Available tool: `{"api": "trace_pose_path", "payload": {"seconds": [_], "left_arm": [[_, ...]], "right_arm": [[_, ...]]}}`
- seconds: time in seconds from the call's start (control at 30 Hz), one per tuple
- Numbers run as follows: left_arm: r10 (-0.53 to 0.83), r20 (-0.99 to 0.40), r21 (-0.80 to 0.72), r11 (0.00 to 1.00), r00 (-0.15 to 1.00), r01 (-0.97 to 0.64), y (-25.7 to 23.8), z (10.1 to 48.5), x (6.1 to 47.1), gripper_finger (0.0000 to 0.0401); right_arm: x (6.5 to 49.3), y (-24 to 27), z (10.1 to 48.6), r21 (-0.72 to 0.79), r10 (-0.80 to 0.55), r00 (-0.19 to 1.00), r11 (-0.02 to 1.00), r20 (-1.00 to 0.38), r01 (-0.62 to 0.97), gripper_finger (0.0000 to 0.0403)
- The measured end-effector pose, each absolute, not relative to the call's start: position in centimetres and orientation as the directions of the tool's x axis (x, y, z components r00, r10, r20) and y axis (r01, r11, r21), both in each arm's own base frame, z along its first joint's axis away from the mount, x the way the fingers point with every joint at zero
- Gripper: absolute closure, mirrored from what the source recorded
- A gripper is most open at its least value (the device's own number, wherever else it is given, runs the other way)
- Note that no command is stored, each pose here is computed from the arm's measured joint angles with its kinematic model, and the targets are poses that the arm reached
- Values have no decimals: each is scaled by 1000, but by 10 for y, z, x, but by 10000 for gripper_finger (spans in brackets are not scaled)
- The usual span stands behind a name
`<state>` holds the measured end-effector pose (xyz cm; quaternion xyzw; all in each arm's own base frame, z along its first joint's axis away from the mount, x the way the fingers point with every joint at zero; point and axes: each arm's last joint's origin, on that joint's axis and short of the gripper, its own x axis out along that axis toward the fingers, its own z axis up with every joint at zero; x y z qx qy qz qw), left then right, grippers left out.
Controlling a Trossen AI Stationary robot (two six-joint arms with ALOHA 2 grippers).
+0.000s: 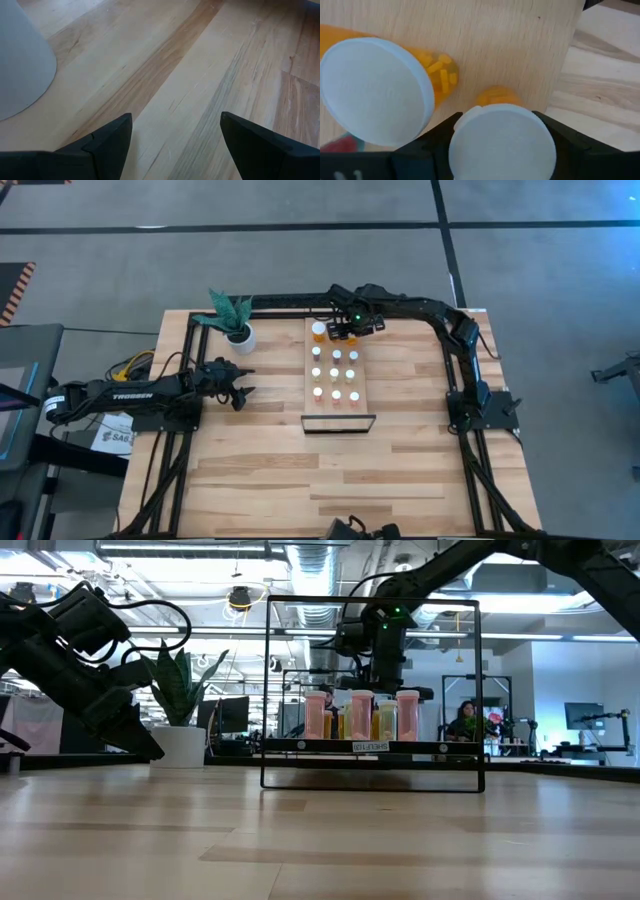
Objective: Pick and place medicine bottles onto shelf by color
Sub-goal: Put the orange pill bottle on the shelf aligned with the other orange pill bottles, then return to Home Position
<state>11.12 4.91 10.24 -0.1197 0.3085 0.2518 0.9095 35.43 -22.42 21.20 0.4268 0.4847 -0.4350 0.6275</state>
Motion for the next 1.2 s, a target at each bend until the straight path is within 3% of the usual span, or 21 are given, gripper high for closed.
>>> {"api": "trace_pose_path", "payload": {"seconds": [0.97, 1.2], "left_arm": [[384, -622, -62, 844, 683, -532, 49, 102, 111, 110], [384, -621, -62, 845, 683, -532, 49, 102, 111, 110]], "right_arm": [[350, -211, 232, 121, 10, 123, 270, -992, 955, 151], [337, -204, 259, 152, 3, 156, 264, -988, 952, 151]]}}
